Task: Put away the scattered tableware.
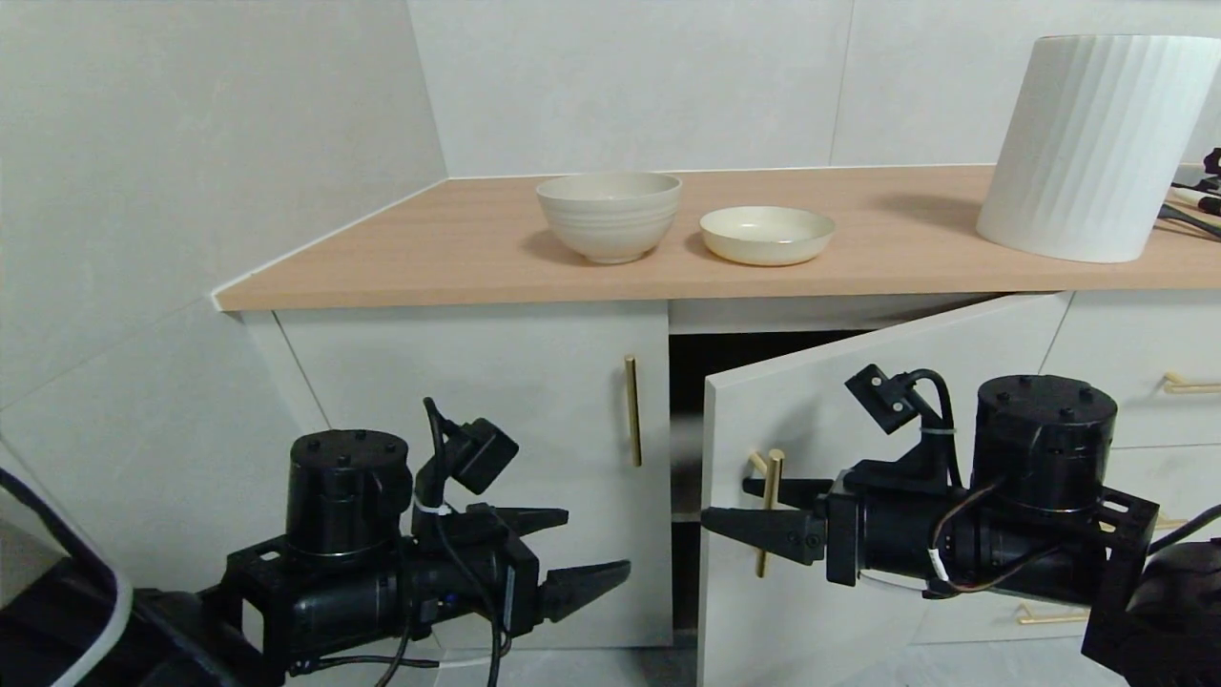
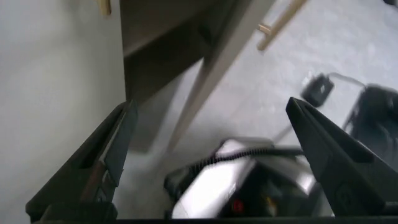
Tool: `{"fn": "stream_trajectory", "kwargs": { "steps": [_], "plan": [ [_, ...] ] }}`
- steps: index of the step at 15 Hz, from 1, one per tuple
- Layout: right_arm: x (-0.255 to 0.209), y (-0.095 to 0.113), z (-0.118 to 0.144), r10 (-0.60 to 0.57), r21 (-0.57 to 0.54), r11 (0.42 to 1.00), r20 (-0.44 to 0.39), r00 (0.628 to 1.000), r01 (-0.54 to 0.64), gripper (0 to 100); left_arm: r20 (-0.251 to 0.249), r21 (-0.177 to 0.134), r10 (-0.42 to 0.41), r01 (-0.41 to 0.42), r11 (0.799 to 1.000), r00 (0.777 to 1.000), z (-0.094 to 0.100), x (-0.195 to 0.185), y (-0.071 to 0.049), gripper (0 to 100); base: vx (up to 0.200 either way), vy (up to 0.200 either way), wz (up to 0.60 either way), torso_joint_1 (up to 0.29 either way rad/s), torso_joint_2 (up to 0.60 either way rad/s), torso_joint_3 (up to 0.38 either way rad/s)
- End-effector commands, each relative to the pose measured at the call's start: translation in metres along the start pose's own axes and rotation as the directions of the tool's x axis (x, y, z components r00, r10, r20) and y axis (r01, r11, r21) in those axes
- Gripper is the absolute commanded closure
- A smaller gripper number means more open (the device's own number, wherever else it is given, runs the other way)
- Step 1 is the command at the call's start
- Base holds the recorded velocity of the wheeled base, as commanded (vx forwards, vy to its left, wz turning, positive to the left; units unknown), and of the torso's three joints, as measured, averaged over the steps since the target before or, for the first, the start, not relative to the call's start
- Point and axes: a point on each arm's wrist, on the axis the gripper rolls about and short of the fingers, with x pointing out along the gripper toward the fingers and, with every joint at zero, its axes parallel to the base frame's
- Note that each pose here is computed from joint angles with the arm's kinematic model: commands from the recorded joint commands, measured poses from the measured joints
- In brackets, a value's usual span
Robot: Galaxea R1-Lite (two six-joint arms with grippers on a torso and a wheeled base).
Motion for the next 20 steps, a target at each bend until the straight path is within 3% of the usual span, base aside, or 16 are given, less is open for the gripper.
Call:
{"fn": "stream_trajectory", "kwargs": {
  "steps": [1,4,6,7,9,12,16,18,20],
  "plan": [
    [0.001,0.0,-0.001,-0.001,0.003,1.0,-0.005,1.0,0.001,0,-0.045,-0.046,-0.019,0.017,0.999,0.999,-0.018,0.017,0.001,0,0.0,0.0,0.0,0.0,0.0,0.0],
    [0.001,0.0,-0.001,0.0,0.002,1.0,-0.003,1.0,0.0,0,0.022,-0.058,-0.046,0.047,0.997,0.999,-0.017,0.024,-0.002,0,0.0,0.0,0.0,0.0,0.0,0.0],
    [0.001,0.0,-0.001,0.0,0.002,1.0,-0.003,1.0,0.0,0,0.036,-0.061,-0.048,0.05,0.997,0.998,-0.018,0.025,-0.002,0,0.0,0.0,0.0,0.0,0.0,0.0],
    [0.001,0.0,-0.001,0.0,0.002,1.0,-0.003,1.0,0.0,0,0.042,-0.056,-0.048,0.05,0.997,0.998,-0.018,0.025,-0.002,100,0.0,0.0,0.0,0.0,0.0,0.0],
    [0.0,0.0,-0.001,-0.001,0.001,1.0,-0.005,1.0,0.001,0,0.074,-0.042,-0.053,0.056,0.998,0.996,-0.013,0.026,-0.003,100,0.0,0.0,0.0,0.0,0.0,0.0],
    [-0.002,-0.001,-0.004,-0.01,0.007,1.0,-0.01,1.0,0.01,0,0.18,0.024,-0.112,0.11,0.994,0.977,0.013,0.045,-0.01,100,0.0,0.0,0.0,0.0,0.0,0.0],
    [-0.007,0.005,0.0,0.0,-0.005,1.0,0.008,1.0,0.0,0,0.249,0.033,-0.14,0.136,0.99,0.958,0.036,0.075,-0.004,100,0.0,0.0,0.0,0.0,0.0,0.0],
    [-0.01,0.008,0.002,0.005,-0.011,1.0,0.017,1.0,-0.005,0,0.218,0.018,-0.13,0.129,0.991,0.967,0.025,0.085,-0.003,100,0.0,0.0,0.0,0.0,0.0,0.0],
    [-0.01,0.007,0.001,0.005,-0.008,1.0,0.013,1.0,-0.004,0,0.234,0.005,-0.069,0.069,0.998,0.97,0.023,0.098,0.002,100,0.0,0.0,0.0,0.0,0.0,0.0]
  ]
}}
